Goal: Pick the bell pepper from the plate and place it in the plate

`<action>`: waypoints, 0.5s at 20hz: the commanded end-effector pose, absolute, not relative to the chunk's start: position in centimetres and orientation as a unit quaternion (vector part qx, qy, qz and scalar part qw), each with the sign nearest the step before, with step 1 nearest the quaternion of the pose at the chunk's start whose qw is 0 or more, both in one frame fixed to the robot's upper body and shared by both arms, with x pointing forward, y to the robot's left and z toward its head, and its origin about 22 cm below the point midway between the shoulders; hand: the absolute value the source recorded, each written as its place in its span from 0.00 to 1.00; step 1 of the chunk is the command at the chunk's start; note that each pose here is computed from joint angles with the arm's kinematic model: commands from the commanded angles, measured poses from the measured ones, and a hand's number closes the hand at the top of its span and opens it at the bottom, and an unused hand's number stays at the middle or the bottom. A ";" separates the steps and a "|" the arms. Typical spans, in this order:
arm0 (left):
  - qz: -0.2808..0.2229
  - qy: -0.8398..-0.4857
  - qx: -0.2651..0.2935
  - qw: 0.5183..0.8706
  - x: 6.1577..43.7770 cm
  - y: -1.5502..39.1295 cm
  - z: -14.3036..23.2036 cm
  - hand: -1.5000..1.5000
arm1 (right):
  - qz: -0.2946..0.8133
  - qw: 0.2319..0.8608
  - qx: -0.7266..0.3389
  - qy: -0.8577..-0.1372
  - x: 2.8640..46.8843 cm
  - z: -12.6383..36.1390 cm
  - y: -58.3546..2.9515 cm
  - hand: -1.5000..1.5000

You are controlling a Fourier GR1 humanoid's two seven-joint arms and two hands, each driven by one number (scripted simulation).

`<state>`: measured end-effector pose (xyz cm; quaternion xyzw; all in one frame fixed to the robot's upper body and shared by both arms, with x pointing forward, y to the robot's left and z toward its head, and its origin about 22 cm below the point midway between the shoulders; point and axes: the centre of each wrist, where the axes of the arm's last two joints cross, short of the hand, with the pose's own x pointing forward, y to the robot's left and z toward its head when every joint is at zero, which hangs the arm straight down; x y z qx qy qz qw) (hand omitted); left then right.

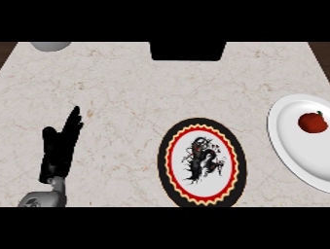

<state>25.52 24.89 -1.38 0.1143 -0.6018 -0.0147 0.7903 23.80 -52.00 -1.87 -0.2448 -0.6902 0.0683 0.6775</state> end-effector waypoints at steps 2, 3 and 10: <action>-0.018 -0.600 0.109 0.792 24.1 25.4 -0.3 0.50 | 0.066 0.683 -0.263 -0.679 21.1 -1.7 -54.2 0.00; -0.020 -0.603 0.115 0.790 25.1 24.1 -2.2 0.50 | 0.070 0.675 -0.256 -0.688 21.8 -2.1 -53.4 0.00; -0.018 -0.598 0.111 0.794 26.4 24.7 -0.3 0.50 | 0.044 0.672 -0.285 -0.682 19.6 -2.0 -54.9 0.00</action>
